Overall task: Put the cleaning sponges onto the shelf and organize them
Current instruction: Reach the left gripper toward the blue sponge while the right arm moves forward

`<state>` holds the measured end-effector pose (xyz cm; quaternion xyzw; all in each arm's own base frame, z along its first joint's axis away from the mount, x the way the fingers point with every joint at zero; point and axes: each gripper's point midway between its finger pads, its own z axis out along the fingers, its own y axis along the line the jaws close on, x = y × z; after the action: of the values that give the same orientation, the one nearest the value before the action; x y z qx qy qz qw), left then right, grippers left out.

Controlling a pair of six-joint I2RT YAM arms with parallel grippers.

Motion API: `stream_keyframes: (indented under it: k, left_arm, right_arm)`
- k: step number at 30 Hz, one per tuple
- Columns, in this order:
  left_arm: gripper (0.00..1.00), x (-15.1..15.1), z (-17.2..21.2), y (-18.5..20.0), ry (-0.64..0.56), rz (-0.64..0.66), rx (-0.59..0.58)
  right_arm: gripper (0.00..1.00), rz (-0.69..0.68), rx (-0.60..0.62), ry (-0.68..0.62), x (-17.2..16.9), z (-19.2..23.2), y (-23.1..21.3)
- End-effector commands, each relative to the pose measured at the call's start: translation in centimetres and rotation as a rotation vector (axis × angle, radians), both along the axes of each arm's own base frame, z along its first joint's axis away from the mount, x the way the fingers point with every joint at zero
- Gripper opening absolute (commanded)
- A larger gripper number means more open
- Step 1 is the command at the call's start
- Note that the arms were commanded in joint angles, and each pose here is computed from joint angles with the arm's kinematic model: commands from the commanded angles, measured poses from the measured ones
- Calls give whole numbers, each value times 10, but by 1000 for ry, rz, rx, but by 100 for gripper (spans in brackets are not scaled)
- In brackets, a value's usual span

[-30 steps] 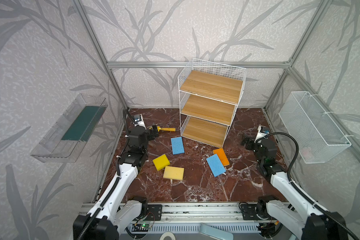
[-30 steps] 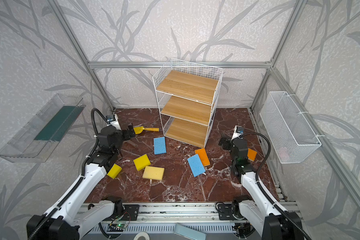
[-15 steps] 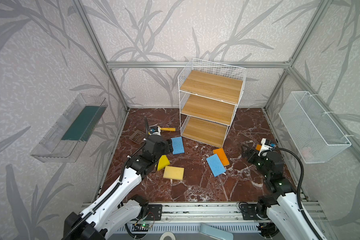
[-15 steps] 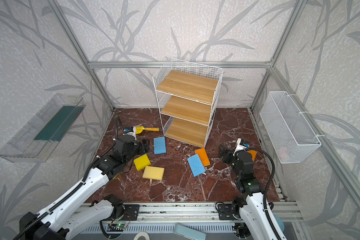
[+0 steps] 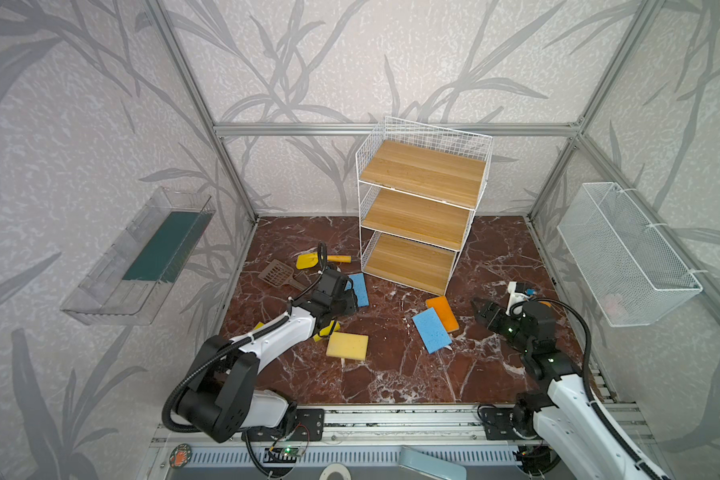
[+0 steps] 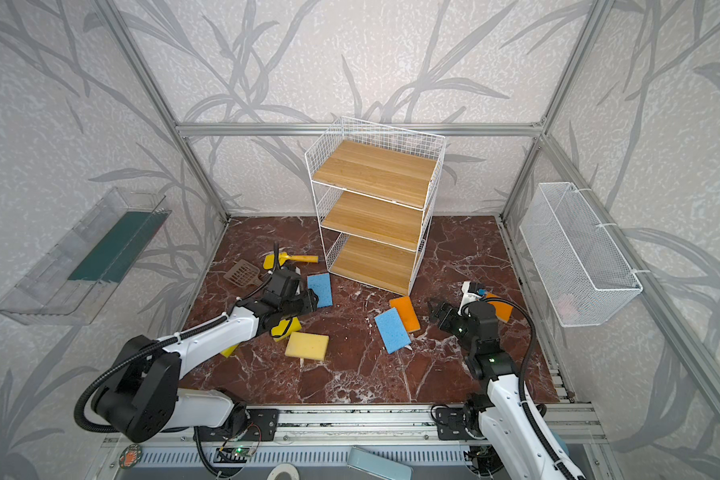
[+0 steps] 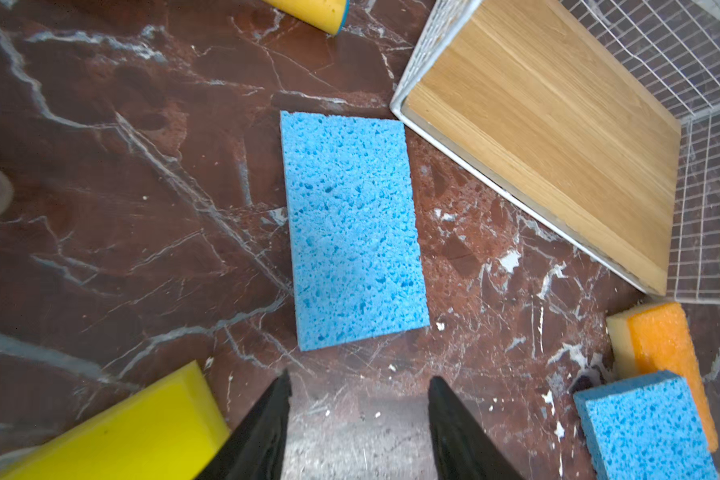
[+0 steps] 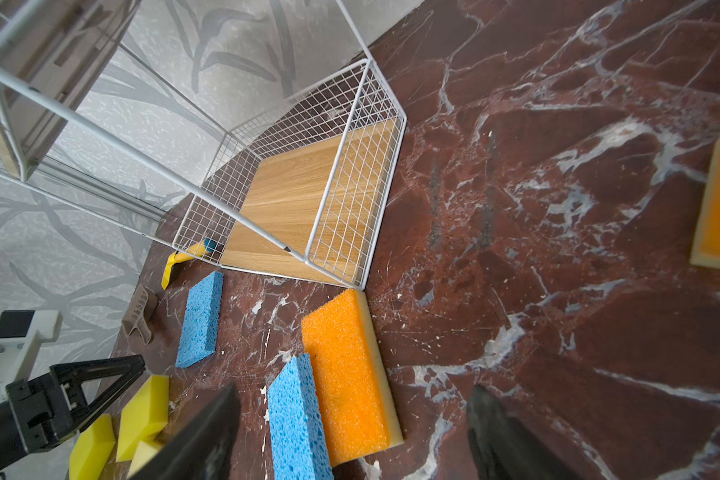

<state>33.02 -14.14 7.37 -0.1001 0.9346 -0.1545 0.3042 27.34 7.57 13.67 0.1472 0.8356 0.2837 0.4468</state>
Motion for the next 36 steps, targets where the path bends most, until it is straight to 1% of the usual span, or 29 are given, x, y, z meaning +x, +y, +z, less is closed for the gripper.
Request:
stream_keyframes:
  k: [1,4,7,15,23,26,28,30,33,36]
  left_arm:
    - [51,20,7,0,-21,27,-55]
    - [51,24,0,10,-3,53,-45]
    - [49,31,-4,7,-1,44,-69]
    - [39,36,-25,-6,60,-4,-88]
    - [35,28,-35,4,91,20,-13]
    - [37,25,-34,9,89,30,28]
    - [43,25,-31,9,75,33,40]
    - [47,24,-28,10,70,35,57]
    - [47,22,-30,11,77,35,71]
    - [45,20,-35,10,85,34,67]
  right_arm:
    - [83,31,27,-43,5,10,7]
    - [83,35,28,-36,6,8,9]
    - [83,25,54,-22,9,7,10]
    - [83,37,43,-6,13,3,13]
    - [83,36,36,-6,13,3,14]
    - [83,40,35,-7,13,3,14]
    - [83,39,34,-8,12,3,14]
    - [83,39,34,-7,12,3,14]
    - [83,39,32,-8,12,3,14]
    - [83,38,32,-10,11,4,14]
